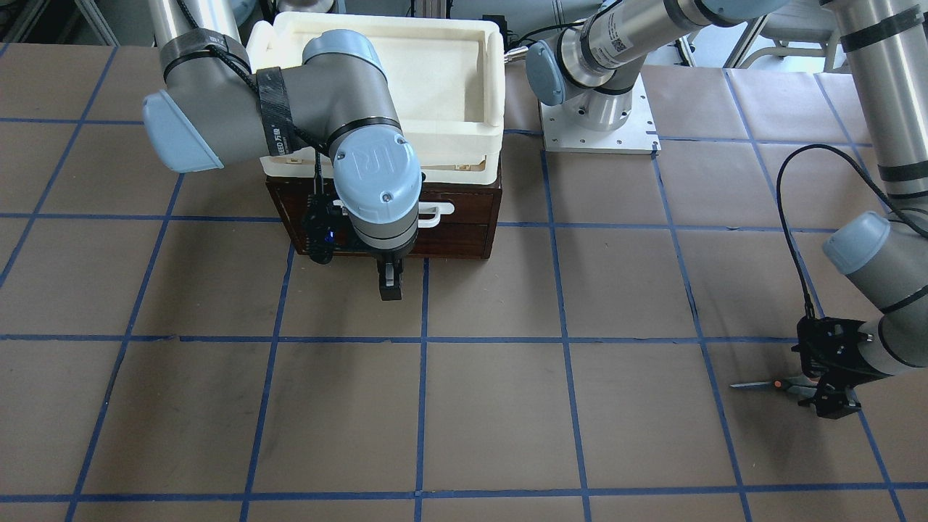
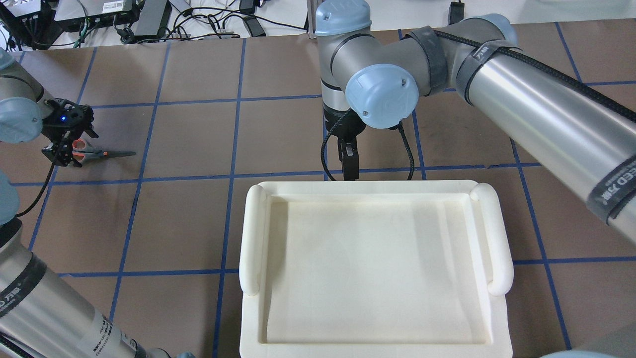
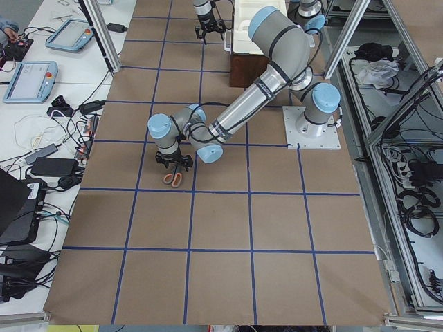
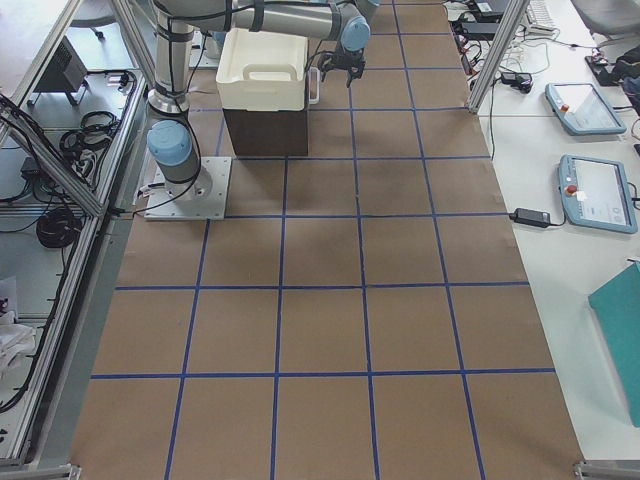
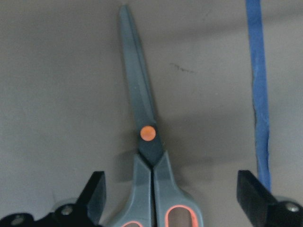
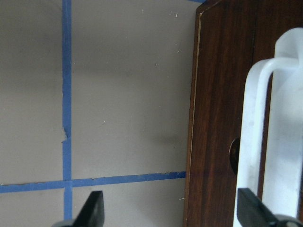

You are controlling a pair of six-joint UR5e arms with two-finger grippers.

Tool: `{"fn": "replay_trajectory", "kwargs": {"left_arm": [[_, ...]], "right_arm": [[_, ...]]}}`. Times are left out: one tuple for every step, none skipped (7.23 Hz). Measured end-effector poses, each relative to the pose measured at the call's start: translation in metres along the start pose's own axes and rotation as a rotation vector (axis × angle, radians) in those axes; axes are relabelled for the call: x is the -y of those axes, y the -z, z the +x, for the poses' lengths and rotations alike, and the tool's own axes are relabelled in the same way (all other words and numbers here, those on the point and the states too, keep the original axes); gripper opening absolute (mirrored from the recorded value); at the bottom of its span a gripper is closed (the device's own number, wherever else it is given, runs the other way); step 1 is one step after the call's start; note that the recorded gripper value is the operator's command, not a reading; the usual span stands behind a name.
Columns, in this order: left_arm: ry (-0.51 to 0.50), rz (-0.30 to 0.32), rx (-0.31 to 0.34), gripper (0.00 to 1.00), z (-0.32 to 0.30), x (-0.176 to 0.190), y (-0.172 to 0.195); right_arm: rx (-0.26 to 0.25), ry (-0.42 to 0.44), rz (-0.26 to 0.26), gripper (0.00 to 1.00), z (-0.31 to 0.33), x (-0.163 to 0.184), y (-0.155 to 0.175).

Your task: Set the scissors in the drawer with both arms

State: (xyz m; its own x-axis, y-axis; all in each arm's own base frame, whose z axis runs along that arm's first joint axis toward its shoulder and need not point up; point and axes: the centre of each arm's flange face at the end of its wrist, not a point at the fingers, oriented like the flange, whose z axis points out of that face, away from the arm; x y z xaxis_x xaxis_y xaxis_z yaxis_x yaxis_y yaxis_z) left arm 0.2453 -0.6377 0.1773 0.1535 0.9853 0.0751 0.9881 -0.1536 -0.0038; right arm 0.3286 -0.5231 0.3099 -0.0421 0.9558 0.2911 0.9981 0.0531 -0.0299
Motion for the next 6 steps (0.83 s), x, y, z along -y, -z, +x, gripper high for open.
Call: {"fn": "replay_trajectory", "kwargs": {"left_arm": [[0.0, 0.003, 0.0, 0.94, 0.0002, 0.0003, -0.0024], [-0.006, -0.005, 0.01, 0.9, -0.0007, -0.0005, -0.0034], [-0.013, -0.015, 0.021, 0.87, -0.0014, -0.001, -0.0055], [-0.018, -0.017, 0.025, 0.86, -0.001, -0.0005, -0.0087], [-0.021, -0.018, 0.026, 0.83, -0.0004, 0.0002, -0.0106], [-0.022, -0.019, 0.027, 0.74, 0.0, 0.0002, -0.0112]], "right_arm": [[-0.026, -0.003, 0.008, 1.0, 0.003, 0.0008, -0.0022], [-0.044, -0.004, 0.014, 1.0, 0.0053, 0.0015, -0.0031], [-0.054, -0.004, 0.016, 1.0, 0.0062, 0.0018, -0.0039], [-0.067, -0.005, 0.02, 1.0, 0.0069, 0.0021, -0.0058], [-0.083, -0.006, 0.024, 1.0, 0.0078, 0.0024, -0.0085], [-0.095, -0.006, 0.027, 1.0, 0.0083, 0.0026, -0.0106]]}}
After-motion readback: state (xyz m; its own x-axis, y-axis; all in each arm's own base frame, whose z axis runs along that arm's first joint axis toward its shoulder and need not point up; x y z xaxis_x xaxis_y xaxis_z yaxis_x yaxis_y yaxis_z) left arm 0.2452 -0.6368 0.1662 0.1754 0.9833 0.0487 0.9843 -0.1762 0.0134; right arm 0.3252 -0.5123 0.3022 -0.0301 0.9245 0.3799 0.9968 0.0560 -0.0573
